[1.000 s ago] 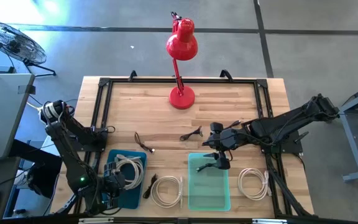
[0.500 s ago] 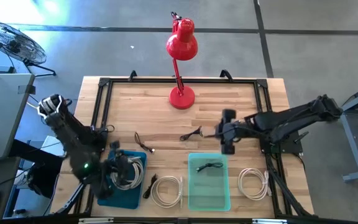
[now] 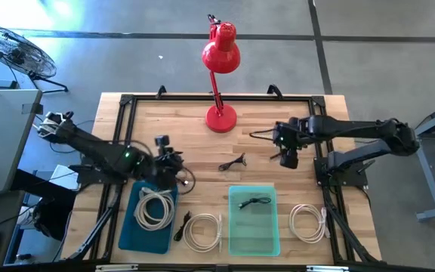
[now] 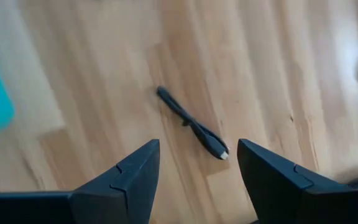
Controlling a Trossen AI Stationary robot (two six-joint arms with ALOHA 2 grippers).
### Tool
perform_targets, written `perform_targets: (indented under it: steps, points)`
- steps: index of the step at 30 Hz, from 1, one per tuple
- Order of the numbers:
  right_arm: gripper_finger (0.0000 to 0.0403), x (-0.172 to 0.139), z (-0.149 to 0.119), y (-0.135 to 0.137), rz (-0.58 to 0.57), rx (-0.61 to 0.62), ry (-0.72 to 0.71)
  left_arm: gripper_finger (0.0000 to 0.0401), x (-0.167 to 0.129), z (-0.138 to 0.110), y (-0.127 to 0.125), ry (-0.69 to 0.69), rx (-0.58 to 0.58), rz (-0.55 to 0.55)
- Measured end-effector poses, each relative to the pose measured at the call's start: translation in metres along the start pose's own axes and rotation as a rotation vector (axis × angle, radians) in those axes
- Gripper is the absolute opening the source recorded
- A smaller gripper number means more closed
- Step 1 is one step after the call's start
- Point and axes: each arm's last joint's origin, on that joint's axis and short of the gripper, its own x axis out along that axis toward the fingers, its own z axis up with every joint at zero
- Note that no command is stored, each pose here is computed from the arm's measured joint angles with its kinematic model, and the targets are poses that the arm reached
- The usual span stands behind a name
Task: Pick & Place USB Port
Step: Put the black USB cable into the green bin
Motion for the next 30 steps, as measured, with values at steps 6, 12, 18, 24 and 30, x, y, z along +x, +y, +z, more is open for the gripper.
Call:
perform_targets:
  steps: [6,12,18,24,30]
  points:
    - [0.0208,0.015,0.007,-0.003,0.037,-0.246,0.066,0.0124,0.015,0.009,0.009,-0.012,0.030,-0.113]
    - [0.0208,0.044,0.019,0.002,0.050,-0.309,0.191,0.0124,0.016,0.011,0.010,-0.031,0.038,-0.156]
    - [0.0208,0.078,0.028,0.008,0.065,-0.336,0.315,0.0124,0.016,0.011,0.010,-0.027,0.041,-0.166]
    - [0.0208,0.107,0.032,0.012,0.078,-0.362,0.404,0.0124,0.016,0.011,0.009,-0.026,0.041,-0.190]
    - [0.0208,0.126,0.035,0.016,0.086,-0.365,0.434,0.0124,0.016,0.011,0.009,-0.026,0.041,-0.190]
